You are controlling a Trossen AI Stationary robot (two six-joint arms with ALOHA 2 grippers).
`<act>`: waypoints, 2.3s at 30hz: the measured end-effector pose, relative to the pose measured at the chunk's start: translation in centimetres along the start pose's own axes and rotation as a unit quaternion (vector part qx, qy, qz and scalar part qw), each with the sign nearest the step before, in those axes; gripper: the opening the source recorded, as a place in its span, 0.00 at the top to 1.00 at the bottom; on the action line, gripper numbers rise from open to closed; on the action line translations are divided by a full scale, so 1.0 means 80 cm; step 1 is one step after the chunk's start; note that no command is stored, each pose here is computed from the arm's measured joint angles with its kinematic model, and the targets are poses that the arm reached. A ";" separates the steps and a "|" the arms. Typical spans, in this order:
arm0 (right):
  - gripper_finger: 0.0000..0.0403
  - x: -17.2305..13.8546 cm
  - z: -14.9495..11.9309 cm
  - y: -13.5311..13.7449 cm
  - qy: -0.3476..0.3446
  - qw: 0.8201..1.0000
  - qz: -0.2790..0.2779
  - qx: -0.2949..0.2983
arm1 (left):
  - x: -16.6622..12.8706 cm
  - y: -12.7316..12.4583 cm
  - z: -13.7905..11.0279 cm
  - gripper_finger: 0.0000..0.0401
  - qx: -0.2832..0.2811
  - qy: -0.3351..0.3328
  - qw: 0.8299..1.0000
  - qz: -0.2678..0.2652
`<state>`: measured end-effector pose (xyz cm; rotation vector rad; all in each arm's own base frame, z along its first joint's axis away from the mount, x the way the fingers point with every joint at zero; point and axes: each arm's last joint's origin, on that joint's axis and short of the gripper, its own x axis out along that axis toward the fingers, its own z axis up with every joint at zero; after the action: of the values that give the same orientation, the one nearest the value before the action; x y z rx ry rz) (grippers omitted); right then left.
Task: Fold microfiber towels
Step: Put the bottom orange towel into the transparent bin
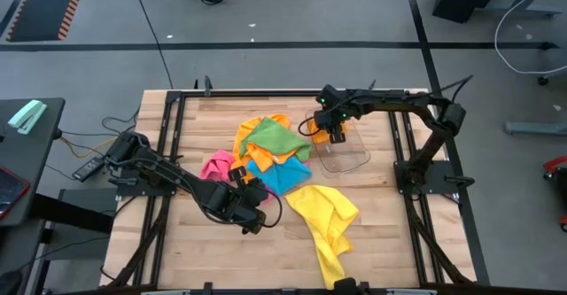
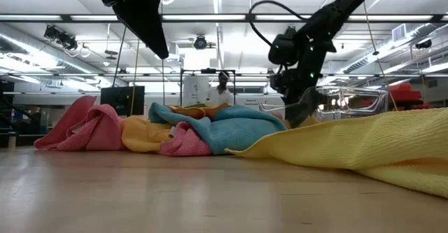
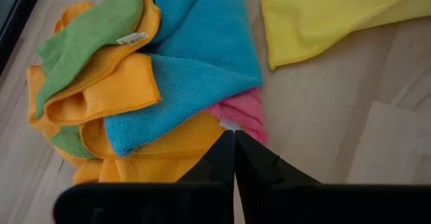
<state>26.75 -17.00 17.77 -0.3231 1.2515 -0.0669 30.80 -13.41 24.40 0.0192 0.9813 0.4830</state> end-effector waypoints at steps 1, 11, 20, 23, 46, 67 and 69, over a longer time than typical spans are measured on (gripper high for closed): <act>0.56 0.005 -0.004 0.002 -0.002 1.000 -0.002 -0.006 | 0.000 0.000 0.000 0.94 -0.001 0.001 1.000 -0.002; 0.59 0.030 -0.030 0.016 -0.044 0.999 -0.002 -0.009 | -0.004 -0.008 -0.005 0.97 -0.007 0.023 0.999 -0.037; 0.65 0.011 -0.010 -0.003 -0.050 0.998 -0.021 0.015 | -0.003 -0.007 -0.004 0.93 -0.019 0.021 0.999 -0.038; 0.63 0.002 -0.005 -0.008 -0.039 0.999 -0.012 0.021 | -0.004 -0.007 -0.004 0.93 -0.026 0.021 0.999 -0.038; 0.70 -0.002 0.001 -0.002 -0.072 0.990 0.062 0.108 | -0.005 -0.011 0.000 0.96 -0.044 0.007 0.998 -0.051; 0.79 0.054 0.008 0.009 -0.124 0.988 0.024 0.088 | -0.011 -0.021 -0.006 0.98 -0.038 0.030 0.994 -0.093; 0.79 0.062 0.007 0.010 -0.120 0.988 0.029 0.090 | -0.013 -0.024 -0.009 0.98 -0.033 0.031 0.994 -0.097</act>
<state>28.77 -17.24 13.17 -0.1328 1.0069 -0.0890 30.48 -15.65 24.39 -0.1496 1.0162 0.3386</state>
